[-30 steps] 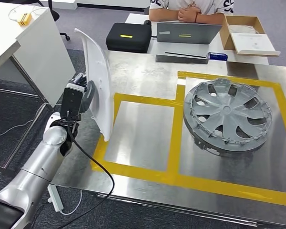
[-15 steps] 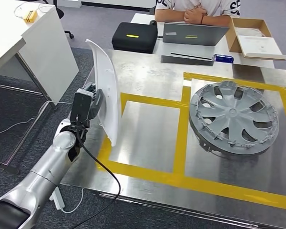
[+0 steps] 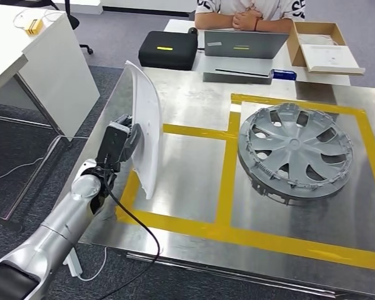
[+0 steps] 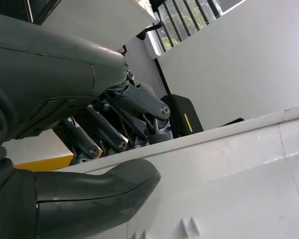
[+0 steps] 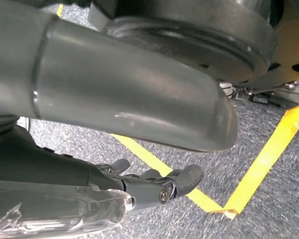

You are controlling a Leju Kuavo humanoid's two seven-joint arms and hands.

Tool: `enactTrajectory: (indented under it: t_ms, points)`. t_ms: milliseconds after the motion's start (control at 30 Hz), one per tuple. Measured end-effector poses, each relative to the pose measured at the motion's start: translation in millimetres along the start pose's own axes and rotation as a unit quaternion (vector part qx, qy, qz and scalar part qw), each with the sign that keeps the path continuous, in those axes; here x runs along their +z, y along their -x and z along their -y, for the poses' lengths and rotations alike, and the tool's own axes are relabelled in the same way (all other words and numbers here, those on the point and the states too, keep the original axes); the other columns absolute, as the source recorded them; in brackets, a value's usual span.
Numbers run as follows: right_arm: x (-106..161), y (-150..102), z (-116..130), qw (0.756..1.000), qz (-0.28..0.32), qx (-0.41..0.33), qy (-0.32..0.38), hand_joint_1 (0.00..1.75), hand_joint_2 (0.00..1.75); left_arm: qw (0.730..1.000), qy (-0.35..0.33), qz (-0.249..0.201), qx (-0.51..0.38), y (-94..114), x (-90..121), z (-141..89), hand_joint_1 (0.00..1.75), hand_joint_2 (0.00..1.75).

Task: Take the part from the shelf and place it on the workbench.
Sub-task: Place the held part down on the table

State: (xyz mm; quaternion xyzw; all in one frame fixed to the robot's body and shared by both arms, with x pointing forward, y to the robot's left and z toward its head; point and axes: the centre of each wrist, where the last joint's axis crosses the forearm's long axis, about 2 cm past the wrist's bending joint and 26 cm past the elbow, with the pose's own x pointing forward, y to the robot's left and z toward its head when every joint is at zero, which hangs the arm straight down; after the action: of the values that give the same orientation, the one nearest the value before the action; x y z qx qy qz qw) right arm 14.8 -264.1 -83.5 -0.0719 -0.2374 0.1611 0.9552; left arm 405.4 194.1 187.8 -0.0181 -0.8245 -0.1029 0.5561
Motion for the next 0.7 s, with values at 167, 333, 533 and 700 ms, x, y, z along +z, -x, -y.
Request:
enactTrajectory:
  t_ms: [167, 333, 533, 700]
  points:
    - [2.4, 0.0, -0.9, 1.000, -0.004, -0.006, 0.003, 0.00, 0.00, 1.000, 0.007, -0.011, 0.001, 1.9, -0.1, -1.7, 1.51, 1.75]
    - [5.7, 2.1, -3.9, 1.000, -0.011, -0.013, -0.001, 0.00, 0.00, 0.999, 0.003, -0.047, 0.013, 11.7, 6.2, 0.1, 1.59, 1.75]
    - [5.8, 2.7, -2.9, 1.000, -0.012, -0.017, -0.002, 0.00, 0.00, 0.996, -0.003, -0.082, 0.026, 26.4, 18.3, 1.6, 1.49, 1.75]
    - [6.7, 3.9, -3.7, 1.000, -0.013, -0.018, -0.004, 0.00, 0.00, 0.995, -0.008, -0.102, 0.018, 35.9, 25.7, -0.8, 1.09, 1.75]
